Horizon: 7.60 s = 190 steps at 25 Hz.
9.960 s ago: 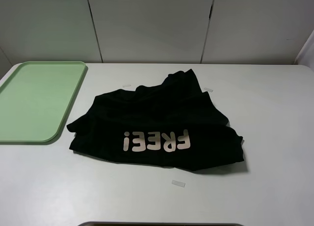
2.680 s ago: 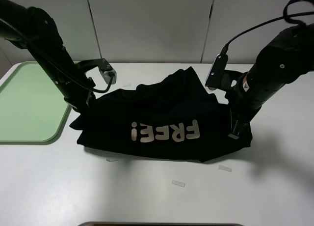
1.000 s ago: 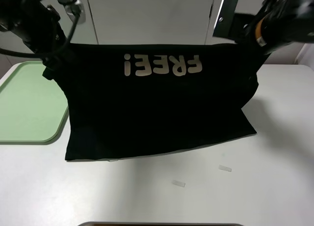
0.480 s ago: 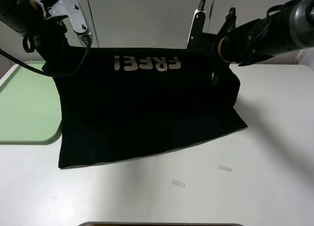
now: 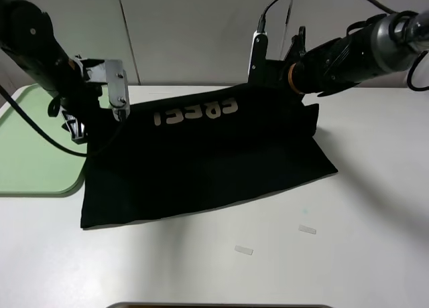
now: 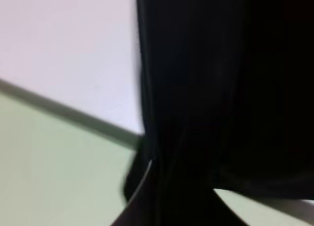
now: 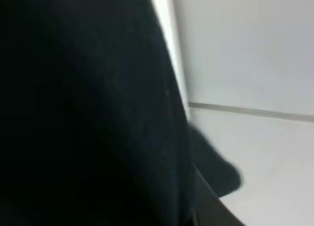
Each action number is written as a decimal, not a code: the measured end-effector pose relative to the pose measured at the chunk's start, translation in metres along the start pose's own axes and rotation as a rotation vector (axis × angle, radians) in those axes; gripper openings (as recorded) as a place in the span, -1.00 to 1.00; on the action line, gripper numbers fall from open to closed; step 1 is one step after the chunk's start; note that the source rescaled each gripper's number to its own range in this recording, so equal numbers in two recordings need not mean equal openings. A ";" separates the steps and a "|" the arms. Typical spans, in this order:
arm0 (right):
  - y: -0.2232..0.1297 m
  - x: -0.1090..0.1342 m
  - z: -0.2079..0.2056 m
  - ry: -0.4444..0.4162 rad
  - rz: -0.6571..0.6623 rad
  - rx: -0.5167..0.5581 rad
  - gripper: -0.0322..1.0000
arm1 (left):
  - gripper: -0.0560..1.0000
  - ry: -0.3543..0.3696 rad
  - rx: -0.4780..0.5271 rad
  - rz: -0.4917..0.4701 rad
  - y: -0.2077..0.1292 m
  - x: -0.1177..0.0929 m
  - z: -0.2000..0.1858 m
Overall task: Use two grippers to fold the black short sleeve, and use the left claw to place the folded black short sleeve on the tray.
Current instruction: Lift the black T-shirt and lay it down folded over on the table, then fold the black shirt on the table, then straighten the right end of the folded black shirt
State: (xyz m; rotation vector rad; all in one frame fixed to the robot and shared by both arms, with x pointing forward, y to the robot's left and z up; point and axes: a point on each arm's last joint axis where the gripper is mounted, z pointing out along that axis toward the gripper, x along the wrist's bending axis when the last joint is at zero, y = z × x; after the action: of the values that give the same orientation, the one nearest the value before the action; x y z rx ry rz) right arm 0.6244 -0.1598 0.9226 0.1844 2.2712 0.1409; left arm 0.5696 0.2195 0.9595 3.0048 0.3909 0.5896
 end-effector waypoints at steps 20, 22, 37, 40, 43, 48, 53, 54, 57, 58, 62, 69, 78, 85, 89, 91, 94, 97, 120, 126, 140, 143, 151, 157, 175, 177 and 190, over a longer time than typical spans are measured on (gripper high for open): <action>-0.029 0.035 -0.022 0.261 0.199 0.274 -0.93 | -0.87 -0.388 -0.102 -0.089 0.007 -0.046 0.000; -0.029 0.028 -0.030 0.246 0.226 0.276 -0.93 | -0.87 -0.416 -0.104 -0.097 0.007 -0.048 -0.003; -0.029 0.038 -0.041 0.377 0.414 0.351 -0.92 | -0.86 -0.524 -0.076 -0.090 0.004 -0.057 -0.011; -0.030 0.043 -0.044 0.426 0.450 0.383 -0.66 | -0.72 -0.578 -0.044 -0.072 0.001 -0.062 -0.014; -0.034 0.048 -0.048 0.481 0.481 0.449 0.07 | -0.30 -0.644 0.001 -0.060 -0.004 -0.066 -0.017; -0.038 0.054 -0.054 0.548 0.493 0.542 0.89 | 0.37 -0.662 0.050 -0.173 -0.005 -0.068 -0.018; -0.047 0.059 -0.064 0.610 0.465 0.675 0.99 | 0.49 -0.656 0.074 -0.246 -0.005 -0.068 -0.019; -0.048 0.059 -0.067 0.623 0.459 0.705 0.99 | 0.49 -0.652 0.072 -0.250 -0.005 -0.067 -0.020; -0.049 0.053 -0.077 0.626 0.472 0.719 0.99 | 0.50 -0.621 0.036 -0.262 -0.002 -0.063 -0.030; -0.047 0.048 -0.081 0.611 0.483 0.701 0.99 | 0.50 -0.595 0.008 -0.266 0.000 -0.059 -0.036; -0.035 0.017 -0.101 0.504 0.560 0.554 0.99 | 0.50 -0.466 -0.142 -0.313 0.013 -0.041 -0.061; 0.002 -0.047 -0.149 0.305 0.716 0.237 0.99 | 0.50 -0.425 -0.379 -0.439 0.026 -0.038 -0.101; 0.019 -0.077 -0.269 0.205 0.771 -0.111 0.99 | 0.50 -0.273 -0.607 -0.422 0.014 -0.052 -0.187; -0.007 -0.084 -0.342 0.112 0.809 -0.269 0.99 | 0.77 -0.226 -0.650 -0.317 -0.008 -0.084 -0.239; -0.027 -0.081 -0.376 0.073 0.833 -0.316 0.99 | 0.96 -0.209 -0.664 -0.356 -0.021 -0.102 -0.262; -0.036 -0.078 -0.389 0.062 0.842 -0.327 0.99 | 0.98 -0.194 -0.690 -0.379 -0.029 -0.114 -0.276; -0.049 -0.073 -0.408 0.048 0.855 -0.342 0.99 | 1.00 -0.164 -0.741 -0.438 -0.042 -0.132 -0.297; -0.061 -0.067 -0.421 0.044 0.866 -0.343 0.99 | 1.00 -0.122 -0.807 -0.480 -0.055 -0.152 -0.316; -0.079 -0.055 -0.434 0.061 0.867 -0.264 0.99 | 1.00 0.228 -0.816 -0.713 -0.143 -0.266 -0.258; -0.079 -0.049 -0.424 0.081 0.855 -0.230 0.99 | 1.00 0.160 -0.739 -0.756 -0.138 -0.263 -0.224; -0.074 -0.011 -0.375 0.205 0.832 -0.103 0.99 | 1.00 0.104 -0.662 -0.794 -0.139 -0.266 -0.209; -0.070 -0.009 -0.371 0.220 0.857 -0.137 0.99 | 1.00 0.104 -0.662 -0.794 -0.139 -0.266 -0.209; -0.032 -0.009 -0.326 0.365 0.901 -0.141 0.99 | 1.00 0.102 -0.660 -0.794 -0.140 -0.266 -0.208; 0.002 -0.006 -0.252 0.478 0.914 -0.039 0.99 | 1.00 0.102 -0.660 -0.795 -0.140 -0.266 -0.208; -0.056 -0.065 -0.035 0.593 1.257 0.198 0.99 | 1.00 0.101 -0.659 -0.795 -0.140 -0.266 -0.208; -0.074 -0.061 -0.019 0.637 1.285 0.233 0.99 | 1.00 0.101 -0.659 -0.795 -0.140 -0.266 -0.208; -0.125 -0.029 0.030 0.747 1.252 0.323 0.99 | 1.00 0.101 -0.659 -0.795 -0.140 -0.266 -0.208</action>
State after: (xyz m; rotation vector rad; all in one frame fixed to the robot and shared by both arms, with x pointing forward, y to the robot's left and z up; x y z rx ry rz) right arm 0.6551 -0.2871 0.9046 1.9761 2.4962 0.5513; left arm 0.2198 0.2871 1.0414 1.9738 1.0661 0.6141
